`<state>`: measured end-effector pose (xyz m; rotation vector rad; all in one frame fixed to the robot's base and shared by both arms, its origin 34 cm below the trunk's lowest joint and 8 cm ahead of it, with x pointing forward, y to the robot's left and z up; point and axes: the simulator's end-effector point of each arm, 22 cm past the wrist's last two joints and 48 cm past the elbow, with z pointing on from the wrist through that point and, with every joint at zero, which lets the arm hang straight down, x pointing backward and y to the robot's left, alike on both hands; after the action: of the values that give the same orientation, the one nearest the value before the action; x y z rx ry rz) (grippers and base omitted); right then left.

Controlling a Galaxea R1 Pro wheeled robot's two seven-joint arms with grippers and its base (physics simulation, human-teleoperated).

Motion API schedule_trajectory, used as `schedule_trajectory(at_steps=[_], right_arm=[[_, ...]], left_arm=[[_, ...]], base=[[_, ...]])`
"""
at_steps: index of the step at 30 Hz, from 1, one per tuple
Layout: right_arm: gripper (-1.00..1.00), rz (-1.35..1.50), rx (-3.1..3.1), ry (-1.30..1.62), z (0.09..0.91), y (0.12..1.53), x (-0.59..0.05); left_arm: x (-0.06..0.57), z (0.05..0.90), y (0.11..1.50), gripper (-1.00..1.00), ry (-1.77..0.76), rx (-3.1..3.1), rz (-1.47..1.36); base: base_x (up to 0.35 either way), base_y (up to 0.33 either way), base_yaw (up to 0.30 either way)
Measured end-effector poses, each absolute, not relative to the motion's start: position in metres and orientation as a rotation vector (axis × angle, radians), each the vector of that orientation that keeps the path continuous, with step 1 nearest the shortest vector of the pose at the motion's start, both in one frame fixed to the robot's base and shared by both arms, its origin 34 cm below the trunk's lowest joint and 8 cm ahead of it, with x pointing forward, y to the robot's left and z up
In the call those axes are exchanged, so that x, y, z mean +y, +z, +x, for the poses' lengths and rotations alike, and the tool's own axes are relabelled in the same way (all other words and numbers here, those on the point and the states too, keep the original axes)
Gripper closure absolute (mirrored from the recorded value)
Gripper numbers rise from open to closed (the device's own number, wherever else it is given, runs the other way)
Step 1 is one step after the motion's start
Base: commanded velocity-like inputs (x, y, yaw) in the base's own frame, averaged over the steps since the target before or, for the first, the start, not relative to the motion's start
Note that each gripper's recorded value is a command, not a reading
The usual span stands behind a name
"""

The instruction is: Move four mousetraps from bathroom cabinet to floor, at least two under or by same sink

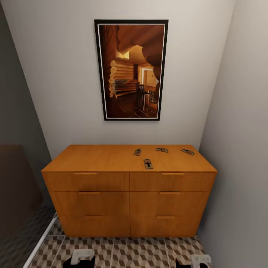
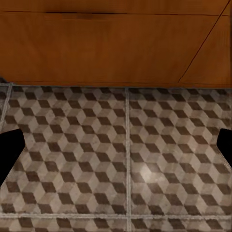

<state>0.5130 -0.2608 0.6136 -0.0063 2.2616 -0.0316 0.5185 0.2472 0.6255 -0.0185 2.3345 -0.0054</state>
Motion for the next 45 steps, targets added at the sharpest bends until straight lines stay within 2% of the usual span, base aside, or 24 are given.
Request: schedule_trajectory(at_steps=[11, 23, 37, 41, 45], right_arm=[[-1.0, 0.022, 2.135, -0.078, 0.571, 0.71, -0.27], [-1.0, 0.041, 2.047, -0.099, 0.598, 0.81, -0.275], [-1.0, 0.118, 1.961, -0.183, 0.672, 0.908, -0.292], [-1.0, 0.128, 1.954, -0.172, 0.686, 0.929, -0.286], [-1.0, 0.139, 1.952, -0.11, 0.707, 0.968, -0.242]], left_arm=[[0.246, 0.516, 0.623, -1.0, -0.007, 2.349, -0.018], [0.251, 0.448, 0.551, -1.0, 0.001, 2.526, -0.008], [0.274, 0.361, 0.494, -1.0, 0.038, 2.549, 0.011], [0.279, 0.351, 0.49, -1.0, 0.044, 2.555, 0.014], [0.284, 0.338, 0.485, -1.0, 0.053, 2.572, 0.018]], base=[[0.0, 0.0, 0.0], [0.0, 0.0, 0.0], [0.0, 0.0, 0.0], [0.0, 0.0, 0.0], [0.0, 0.0, 0.0]])
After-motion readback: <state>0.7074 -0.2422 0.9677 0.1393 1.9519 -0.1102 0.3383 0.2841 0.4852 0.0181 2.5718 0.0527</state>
